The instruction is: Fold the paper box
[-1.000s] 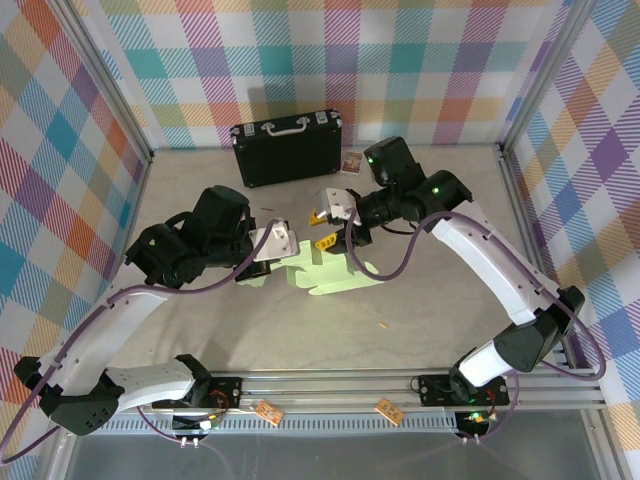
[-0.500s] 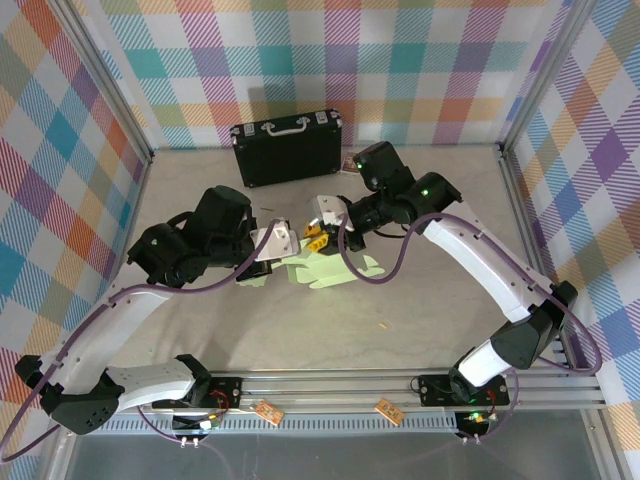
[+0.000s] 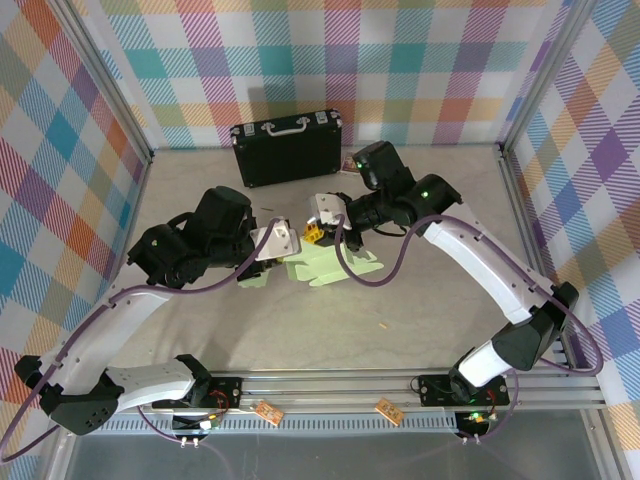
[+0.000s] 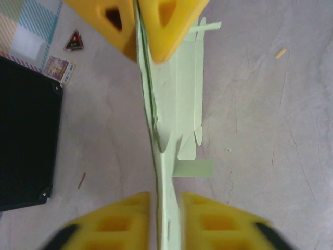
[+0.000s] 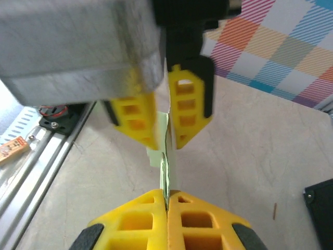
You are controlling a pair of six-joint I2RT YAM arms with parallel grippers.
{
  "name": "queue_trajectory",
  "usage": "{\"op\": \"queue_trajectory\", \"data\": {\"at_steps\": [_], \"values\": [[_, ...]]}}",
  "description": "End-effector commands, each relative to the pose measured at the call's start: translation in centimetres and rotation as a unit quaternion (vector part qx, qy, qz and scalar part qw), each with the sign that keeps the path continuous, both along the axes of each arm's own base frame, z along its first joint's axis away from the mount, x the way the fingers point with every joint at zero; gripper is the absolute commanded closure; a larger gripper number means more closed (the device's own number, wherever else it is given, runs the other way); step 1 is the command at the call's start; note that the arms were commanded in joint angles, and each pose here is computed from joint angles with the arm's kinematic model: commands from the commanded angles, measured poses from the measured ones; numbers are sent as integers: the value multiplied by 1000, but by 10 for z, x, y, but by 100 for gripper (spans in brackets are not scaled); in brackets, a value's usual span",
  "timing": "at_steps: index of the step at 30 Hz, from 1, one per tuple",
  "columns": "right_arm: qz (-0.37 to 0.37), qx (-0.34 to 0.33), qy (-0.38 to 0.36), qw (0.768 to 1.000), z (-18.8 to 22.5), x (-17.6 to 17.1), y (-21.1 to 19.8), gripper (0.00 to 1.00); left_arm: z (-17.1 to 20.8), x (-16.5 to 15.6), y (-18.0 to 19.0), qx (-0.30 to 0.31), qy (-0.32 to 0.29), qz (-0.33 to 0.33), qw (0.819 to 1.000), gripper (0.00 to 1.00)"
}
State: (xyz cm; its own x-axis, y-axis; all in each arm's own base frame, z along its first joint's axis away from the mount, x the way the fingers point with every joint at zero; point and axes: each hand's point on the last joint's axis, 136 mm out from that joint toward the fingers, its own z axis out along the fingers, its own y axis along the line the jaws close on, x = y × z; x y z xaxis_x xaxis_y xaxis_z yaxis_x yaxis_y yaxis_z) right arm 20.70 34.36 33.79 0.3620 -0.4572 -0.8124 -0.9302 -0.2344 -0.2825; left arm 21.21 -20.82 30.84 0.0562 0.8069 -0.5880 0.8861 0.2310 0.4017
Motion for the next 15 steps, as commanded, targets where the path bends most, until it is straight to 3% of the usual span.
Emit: {"op": "queue_trajectory", "data": {"at_steps": [1, 6, 10, 12, 15], "values": [[-10, 1, -40, 999, 6, 0, -8, 100, 23, -4, 4, -37, -30, 16, 999, 49], [-30, 13, -72, 997, 9, -3, -27, 100, 63, -3, 42, -107, -97, 121, 982, 30], [-26, 75, -83, 993, 24, -20, -42, 100, 94, -12, 71, -179, -132, 183, 958, 26], [-20, 86, -83, 993, 26, -32, -50, 100, 95, -14, 81, -179, -139, 201, 953, 26], [-18, 98, -81, 992, 27, -48, -60, 100, 78, -3, 95, -132, -150, 238, 951, 26]]}}
